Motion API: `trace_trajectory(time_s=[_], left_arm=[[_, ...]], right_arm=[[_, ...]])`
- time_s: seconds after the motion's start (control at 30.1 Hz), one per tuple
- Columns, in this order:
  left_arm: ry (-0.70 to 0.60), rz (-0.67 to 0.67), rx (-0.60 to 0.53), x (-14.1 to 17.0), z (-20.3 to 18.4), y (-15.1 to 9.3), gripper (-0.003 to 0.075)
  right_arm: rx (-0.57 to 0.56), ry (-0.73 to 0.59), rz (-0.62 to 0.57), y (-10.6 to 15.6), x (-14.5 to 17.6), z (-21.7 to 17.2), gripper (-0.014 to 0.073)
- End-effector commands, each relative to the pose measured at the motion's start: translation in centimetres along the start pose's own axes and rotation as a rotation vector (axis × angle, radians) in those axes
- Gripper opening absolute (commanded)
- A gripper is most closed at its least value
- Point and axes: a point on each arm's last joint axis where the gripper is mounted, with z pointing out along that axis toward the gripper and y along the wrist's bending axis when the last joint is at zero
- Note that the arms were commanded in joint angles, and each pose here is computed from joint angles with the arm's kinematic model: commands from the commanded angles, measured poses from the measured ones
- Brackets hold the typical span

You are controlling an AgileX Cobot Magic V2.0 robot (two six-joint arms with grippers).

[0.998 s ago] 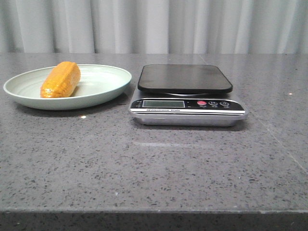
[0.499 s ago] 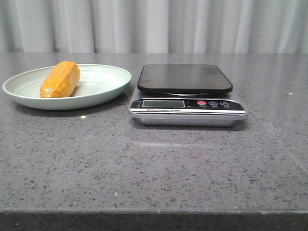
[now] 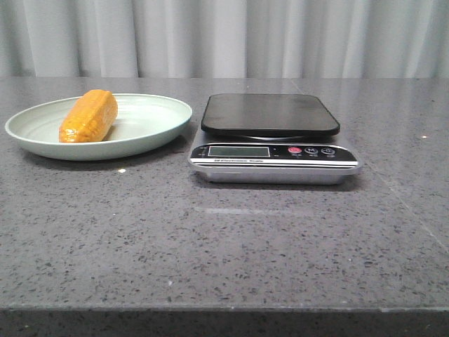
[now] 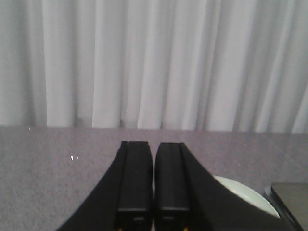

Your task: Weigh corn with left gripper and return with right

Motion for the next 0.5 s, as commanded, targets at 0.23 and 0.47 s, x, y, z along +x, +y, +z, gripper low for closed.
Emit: trace_trajectory(time_s=[0.23, 0.47], left_arm=[[0.029, -0.084, 0.022, -0.1, 1.6, -0.2, 0.0127], [0.090, -0.077, 0.025, 0.0, 2.4, -0.2, 0.0218]], right_arm=[[-0.001, -0.104, -0.008, 0.0, -1.1, -0.2, 0.0171], [-0.001, -0.104, -0.008, 0.0, -1.1, -0.2, 0.0171]])
